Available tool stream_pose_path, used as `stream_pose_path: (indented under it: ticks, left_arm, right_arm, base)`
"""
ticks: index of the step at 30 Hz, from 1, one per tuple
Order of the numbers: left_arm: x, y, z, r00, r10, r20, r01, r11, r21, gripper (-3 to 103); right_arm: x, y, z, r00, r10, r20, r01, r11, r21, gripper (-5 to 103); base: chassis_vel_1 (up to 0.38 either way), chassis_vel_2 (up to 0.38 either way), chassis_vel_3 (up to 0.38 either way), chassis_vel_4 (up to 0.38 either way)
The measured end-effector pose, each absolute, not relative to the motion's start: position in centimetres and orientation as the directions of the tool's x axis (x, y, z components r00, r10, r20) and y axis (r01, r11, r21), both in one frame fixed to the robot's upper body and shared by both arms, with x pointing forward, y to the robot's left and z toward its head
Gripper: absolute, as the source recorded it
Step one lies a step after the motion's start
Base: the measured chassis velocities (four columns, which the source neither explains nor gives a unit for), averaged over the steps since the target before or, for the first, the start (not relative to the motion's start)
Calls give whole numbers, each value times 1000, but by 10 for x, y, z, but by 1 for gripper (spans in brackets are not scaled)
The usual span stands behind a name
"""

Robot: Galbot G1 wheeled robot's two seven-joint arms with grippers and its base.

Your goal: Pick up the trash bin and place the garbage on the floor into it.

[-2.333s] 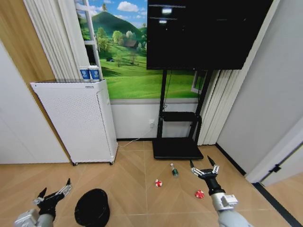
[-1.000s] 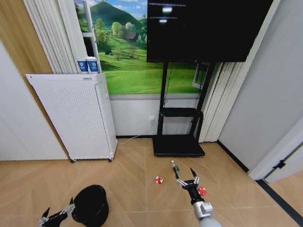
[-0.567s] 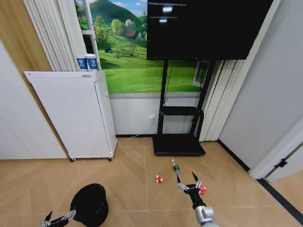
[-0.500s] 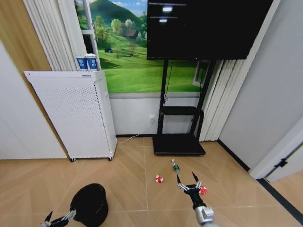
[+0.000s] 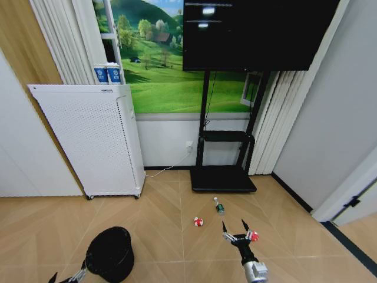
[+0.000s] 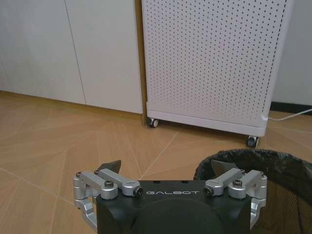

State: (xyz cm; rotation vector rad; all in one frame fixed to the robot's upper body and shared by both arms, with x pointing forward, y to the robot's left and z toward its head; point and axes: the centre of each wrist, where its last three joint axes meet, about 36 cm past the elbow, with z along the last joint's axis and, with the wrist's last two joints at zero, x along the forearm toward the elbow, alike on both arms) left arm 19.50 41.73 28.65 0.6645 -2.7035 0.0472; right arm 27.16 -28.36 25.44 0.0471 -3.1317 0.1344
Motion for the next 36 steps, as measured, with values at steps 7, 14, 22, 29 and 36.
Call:
stream_pose_path:
  ticks: [7, 14, 22, 29, 36]
  left_arm:
    - [199, 413, 284, -825, -444, 349, -479, 878, -17, 100]
    - [203, 412, 279, -816, -460, 350, -513, 855, -74, 100]
    - [203, 418, 278, -821, -459, 339, -521, 846, -117, 100]
    - [203, 415, 279, -824, -457, 335, -530, 831, -168, 100]
    - [202, 415, 283, -826, -454, 334, -528, 830, -179, 100]
  right_arm:
    - [270, -286, 253, -1000, -21, 8, -22, 996, -86, 100]
    - [267, -291, 252, -1000, -13, 6, -14, 995, -99, 100]
    - [257, -286, 248, -1000, -21, 7, -22, 995, -100, 100]
    - [249, -285, 246, -1000, -18, 7, -19, 994, -103, 100]
    - [243, -290, 245, -1000, -16, -2, -16, 993, -119, 100]
  base:
    - [0, 0, 0, 0]
    - [0, 0, 0, 0]
    - [0, 0, 0, 0]
    - [0, 0, 0, 0]
    - [0, 0, 0, 0]
